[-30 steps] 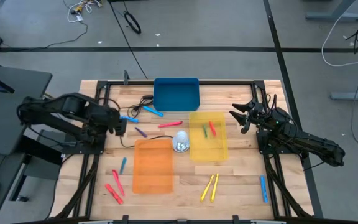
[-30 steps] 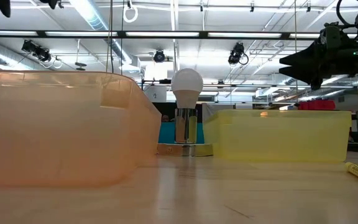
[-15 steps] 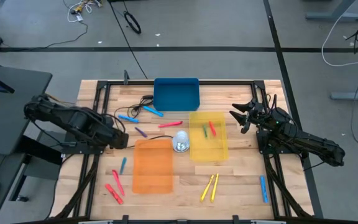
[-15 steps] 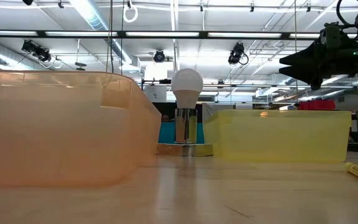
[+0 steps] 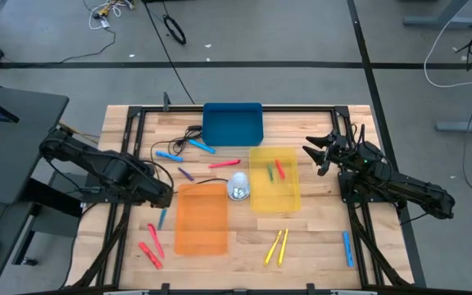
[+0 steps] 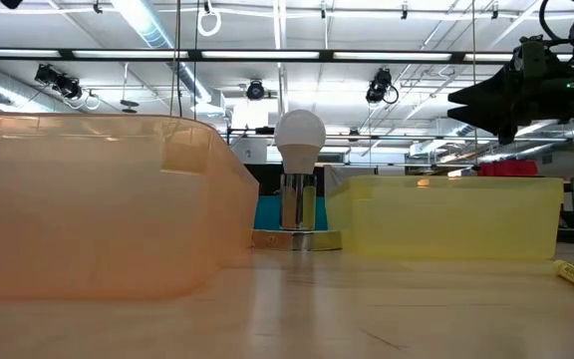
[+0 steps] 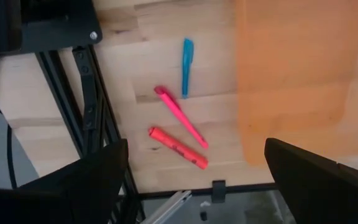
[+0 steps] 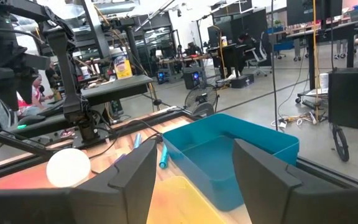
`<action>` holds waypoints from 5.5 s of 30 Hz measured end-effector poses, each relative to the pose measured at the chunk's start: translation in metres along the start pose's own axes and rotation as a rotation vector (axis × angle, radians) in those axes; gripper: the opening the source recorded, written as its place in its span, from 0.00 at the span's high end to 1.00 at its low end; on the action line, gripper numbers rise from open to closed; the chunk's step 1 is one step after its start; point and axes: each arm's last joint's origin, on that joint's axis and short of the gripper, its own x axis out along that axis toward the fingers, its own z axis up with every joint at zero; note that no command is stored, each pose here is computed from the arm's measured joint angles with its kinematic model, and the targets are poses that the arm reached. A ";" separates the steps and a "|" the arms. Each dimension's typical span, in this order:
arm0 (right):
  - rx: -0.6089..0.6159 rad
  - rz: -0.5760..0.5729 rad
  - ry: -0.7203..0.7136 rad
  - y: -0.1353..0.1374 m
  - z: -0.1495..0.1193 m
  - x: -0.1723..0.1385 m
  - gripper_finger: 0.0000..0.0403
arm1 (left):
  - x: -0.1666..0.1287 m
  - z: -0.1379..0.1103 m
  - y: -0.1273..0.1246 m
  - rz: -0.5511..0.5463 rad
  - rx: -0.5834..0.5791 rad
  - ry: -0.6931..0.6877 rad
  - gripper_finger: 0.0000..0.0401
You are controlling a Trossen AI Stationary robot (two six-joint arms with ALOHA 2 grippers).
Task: Pick & Place Markers
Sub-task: Put the small blue pen into the yellow bin
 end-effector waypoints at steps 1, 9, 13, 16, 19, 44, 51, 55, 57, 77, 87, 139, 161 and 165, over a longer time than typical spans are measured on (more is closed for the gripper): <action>0.000 0.000 0.000 0.000 0.000 0.000 0.48 | 0.000 -0.001 0.001 0.000 -0.001 0.001 0.05; 0.000 0.000 0.000 0.000 0.000 0.000 0.48 | 0.012 -0.006 0.004 0.048 0.003 -0.012 0.05; 0.000 0.000 0.000 0.000 0.000 0.000 0.48 | 0.027 -0.004 0.008 0.117 -0.008 -0.010 0.05; 0.000 0.000 0.000 0.000 0.000 0.000 0.48 | 0.038 -0.002 0.010 0.152 -0.011 -0.022 0.05; 0.000 0.000 0.000 0.000 0.000 0.000 0.48 | 0.050 -0.001 0.008 0.143 0.005 -0.013 0.05; 0.000 0.000 0.000 0.000 0.000 0.000 0.48 | 0.129 0.007 0.006 0.056 0.011 0.023 0.05; 0.000 0.000 0.000 0.000 0.000 0.000 0.48 | 0.149 0.010 0.008 0.025 0.014 0.032 0.05; 0.000 0.000 0.000 0.000 0.000 0.000 0.48 | 0.157 0.011 0.010 0.018 0.009 0.033 0.05; 0.000 0.000 0.000 0.000 0.000 0.000 0.48 | 0.159 0.012 0.011 0.019 0.010 0.032 0.05; 0.000 0.000 0.000 0.000 0.000 0.000 0.48 | 0.196 0.014 0.005 0.014 0.063 -0.018 0.05; 0.000 0.000 0.000 0.000 0.000 0.000 0.48 | 0.197 0.014 0.004 -0.002 0.077 -0.051 0.05; 0.000 0.000 0.000 0.000 0.000 0.000 0.48 | 0.206 -0.001 0.021 -0.032 0.054 0.011 0.74; 0.000 0.000 0.000 0.000 0.000 0.000 0.48 | 0.192 -0.001 0.022 -0.029 0.095 -0.032 0.92; 0.000 0.000 0.000 0.000 0.000 0.000 0.48 | 0.176 -0.001 0.023 -0.030 0.124 -0.061 0.92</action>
